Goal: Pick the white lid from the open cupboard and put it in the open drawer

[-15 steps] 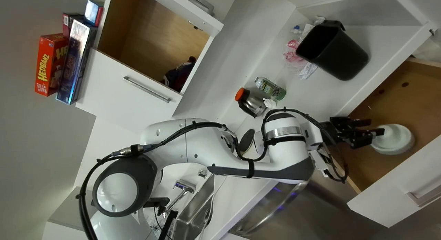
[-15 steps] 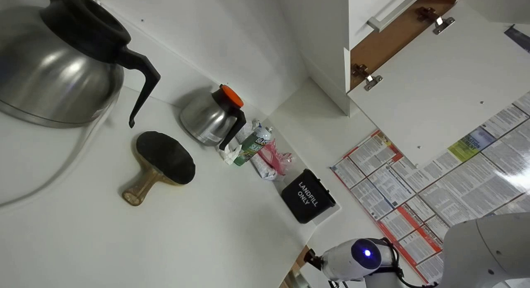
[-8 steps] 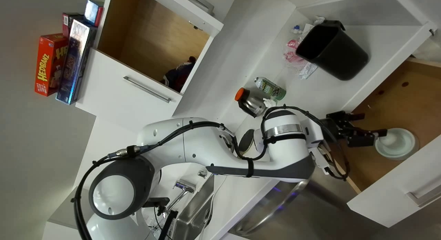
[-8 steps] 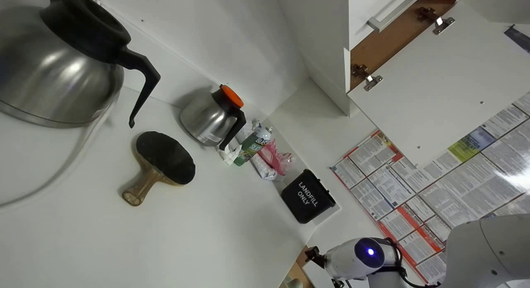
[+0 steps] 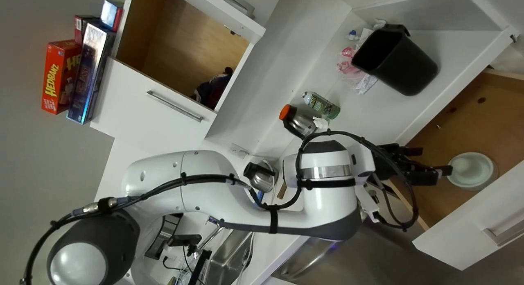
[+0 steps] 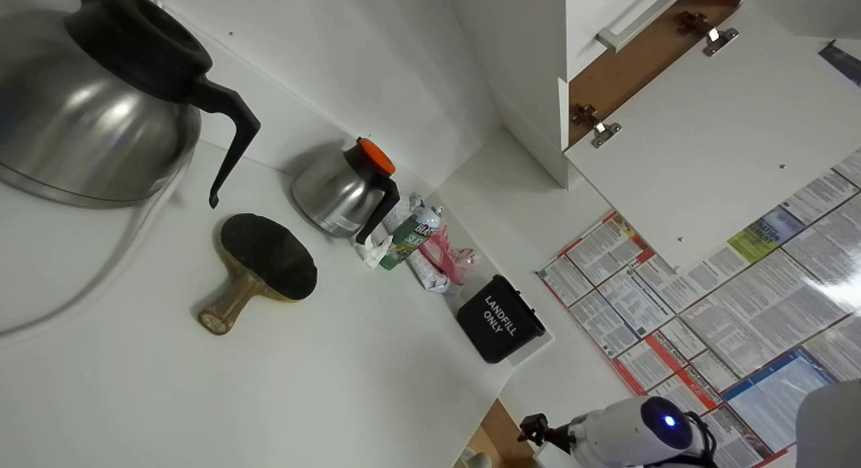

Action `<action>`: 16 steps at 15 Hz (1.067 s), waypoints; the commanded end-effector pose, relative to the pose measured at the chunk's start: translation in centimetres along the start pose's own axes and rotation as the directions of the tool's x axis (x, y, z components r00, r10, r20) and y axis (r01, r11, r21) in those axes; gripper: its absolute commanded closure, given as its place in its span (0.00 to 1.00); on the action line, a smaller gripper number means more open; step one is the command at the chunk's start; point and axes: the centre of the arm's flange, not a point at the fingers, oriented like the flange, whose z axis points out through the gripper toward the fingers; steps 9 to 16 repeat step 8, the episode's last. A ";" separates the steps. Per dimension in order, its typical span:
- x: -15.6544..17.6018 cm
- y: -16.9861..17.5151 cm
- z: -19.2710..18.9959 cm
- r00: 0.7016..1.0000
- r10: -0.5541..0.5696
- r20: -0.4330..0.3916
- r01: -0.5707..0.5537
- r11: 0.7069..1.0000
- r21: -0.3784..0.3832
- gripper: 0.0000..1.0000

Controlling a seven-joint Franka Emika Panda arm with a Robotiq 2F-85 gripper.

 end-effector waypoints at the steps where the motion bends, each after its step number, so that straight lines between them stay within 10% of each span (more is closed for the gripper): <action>1: 0.7 1.8 -4.1 0.997 -0.063 0.047 0.060 0.997 0.043 0.00; 16: -0.4 2.1 -3.1 0.995 -0.098 0.038 0.096 0.994 0.049 0.00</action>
